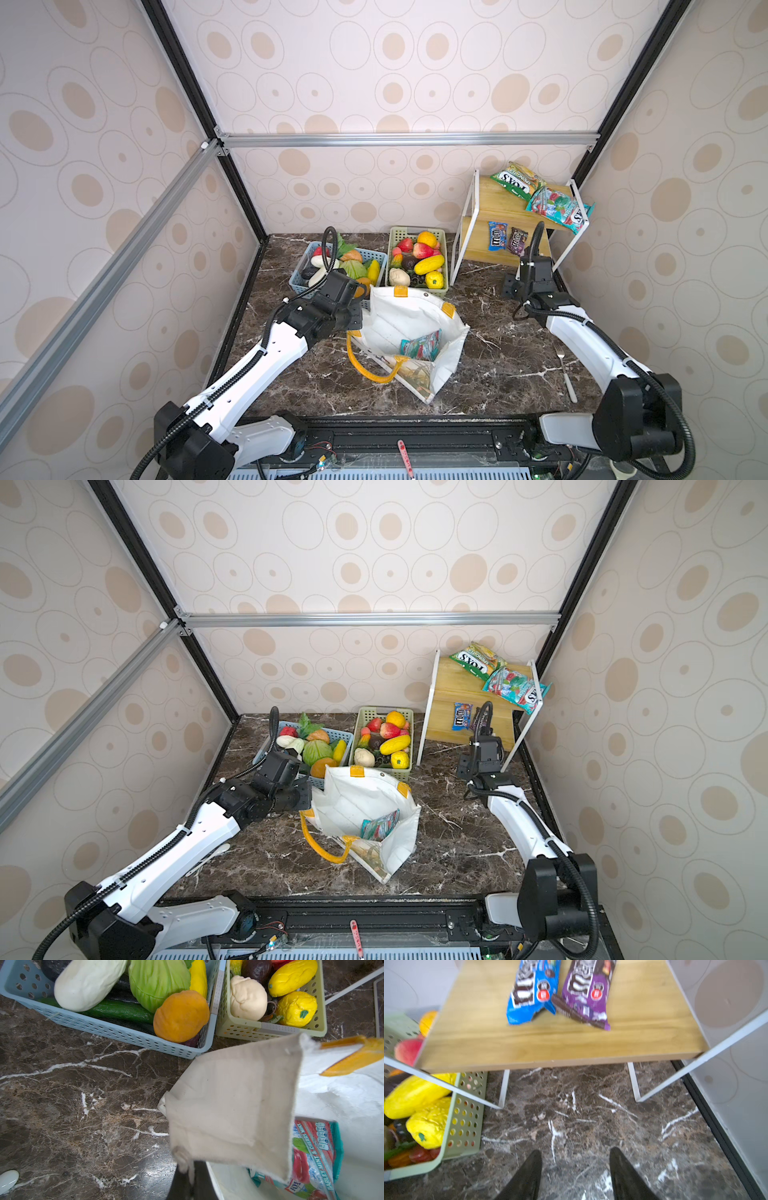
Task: Place the food into the grocery bag and tie it
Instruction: 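Move the right gripper to the purple M&M's pack on the lower shelf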
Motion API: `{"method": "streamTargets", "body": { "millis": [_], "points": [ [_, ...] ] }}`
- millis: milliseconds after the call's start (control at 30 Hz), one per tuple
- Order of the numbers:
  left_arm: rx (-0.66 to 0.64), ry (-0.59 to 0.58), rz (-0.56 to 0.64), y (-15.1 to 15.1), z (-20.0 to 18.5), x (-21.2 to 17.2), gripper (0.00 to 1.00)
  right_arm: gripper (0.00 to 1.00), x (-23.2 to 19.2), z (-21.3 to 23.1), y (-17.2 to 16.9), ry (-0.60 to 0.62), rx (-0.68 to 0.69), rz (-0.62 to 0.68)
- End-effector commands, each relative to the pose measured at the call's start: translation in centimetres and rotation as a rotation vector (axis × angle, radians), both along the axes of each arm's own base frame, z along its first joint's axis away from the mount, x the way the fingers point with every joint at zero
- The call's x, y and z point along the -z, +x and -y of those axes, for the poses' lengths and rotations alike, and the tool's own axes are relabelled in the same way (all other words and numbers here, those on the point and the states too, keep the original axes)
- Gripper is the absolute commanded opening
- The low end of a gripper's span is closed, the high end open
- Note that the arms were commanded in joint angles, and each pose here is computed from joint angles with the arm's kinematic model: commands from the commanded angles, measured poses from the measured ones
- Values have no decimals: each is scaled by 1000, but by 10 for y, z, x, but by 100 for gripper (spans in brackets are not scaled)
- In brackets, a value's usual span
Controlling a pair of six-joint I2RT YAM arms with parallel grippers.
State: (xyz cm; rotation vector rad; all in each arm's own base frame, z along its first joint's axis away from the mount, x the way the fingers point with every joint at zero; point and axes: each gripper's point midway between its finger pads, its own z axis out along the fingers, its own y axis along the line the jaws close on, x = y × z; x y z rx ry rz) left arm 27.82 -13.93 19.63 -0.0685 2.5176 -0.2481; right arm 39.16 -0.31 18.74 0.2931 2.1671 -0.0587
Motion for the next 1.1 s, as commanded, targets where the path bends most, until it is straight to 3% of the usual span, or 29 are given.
{"method": "streamTargets", "body": {
  "millis": [0, 233, 400, 767, 1067],
  "points": [
    [7, 1, 16, 1, -1, -9, 0, 56, -41, 4, 14, -21, 12, 242],
    [0, -7, 19, 0, -2, -11, 0, 58, -40, 12, 26, -156, 2, 314],
    [-4, -9, 16, -1, -2, -13, 0, 61, -35, 18, 38, -205, 8, 294],
    [-8, -37, -2, 0, 3, -11, 0, 64, -33, 27, 62, -224, 31, 355],
    [-2, -18, -10, 5, 5, -11, 0, 65, -28, 32, 74, -169, 16, 385]
  ]
}}
